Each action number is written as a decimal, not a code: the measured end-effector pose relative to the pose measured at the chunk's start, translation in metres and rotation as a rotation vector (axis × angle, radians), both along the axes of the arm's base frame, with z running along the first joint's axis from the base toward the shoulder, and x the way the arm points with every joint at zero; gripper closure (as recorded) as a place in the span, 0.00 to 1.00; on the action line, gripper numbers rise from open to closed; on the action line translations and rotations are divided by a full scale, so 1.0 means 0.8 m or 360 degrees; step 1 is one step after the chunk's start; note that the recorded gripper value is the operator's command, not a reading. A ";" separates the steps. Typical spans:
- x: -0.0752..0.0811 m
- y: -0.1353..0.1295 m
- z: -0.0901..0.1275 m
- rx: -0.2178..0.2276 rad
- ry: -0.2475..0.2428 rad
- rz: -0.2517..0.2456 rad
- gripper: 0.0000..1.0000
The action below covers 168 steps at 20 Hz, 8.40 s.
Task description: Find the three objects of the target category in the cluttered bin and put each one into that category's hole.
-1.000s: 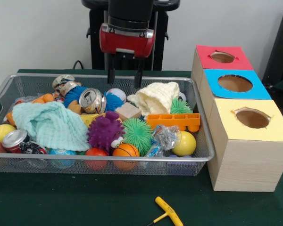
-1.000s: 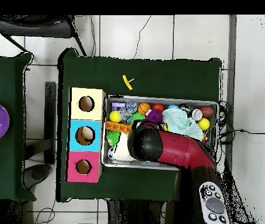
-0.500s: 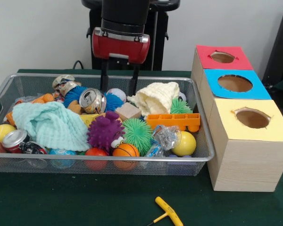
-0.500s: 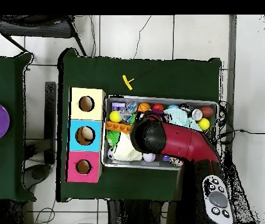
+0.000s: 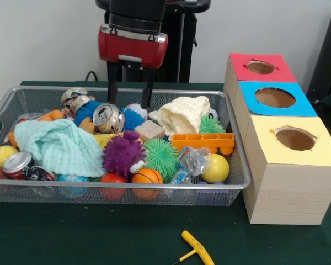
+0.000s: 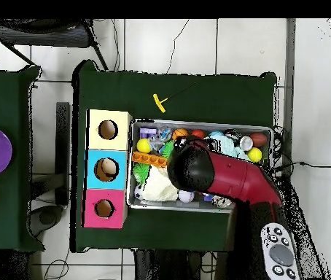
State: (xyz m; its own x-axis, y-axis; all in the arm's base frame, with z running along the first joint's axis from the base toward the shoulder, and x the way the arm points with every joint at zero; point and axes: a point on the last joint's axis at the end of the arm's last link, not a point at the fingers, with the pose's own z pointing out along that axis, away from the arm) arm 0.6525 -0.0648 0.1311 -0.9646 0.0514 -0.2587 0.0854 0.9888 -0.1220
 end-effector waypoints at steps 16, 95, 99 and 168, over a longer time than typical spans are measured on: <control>0.042 -0.097 0.027 -0.0065 -0.0137 -0.0139 0.00; -0.060 -0.159 -0.186 0.0041 0.0183 -0.0324 0.00; -0.062 -0.153 -0.187 0.0023 0.0198 -0.0327 0.00; -0.050 0.067 0.098 -0.0027 -0.0176 -0.0397 0.00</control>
State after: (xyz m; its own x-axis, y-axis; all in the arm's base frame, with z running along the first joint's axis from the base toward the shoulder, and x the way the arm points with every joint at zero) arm 0.6125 -0.0114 0.2096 -0.8885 0.2789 -0.3644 0.3401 0.9333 -0.1149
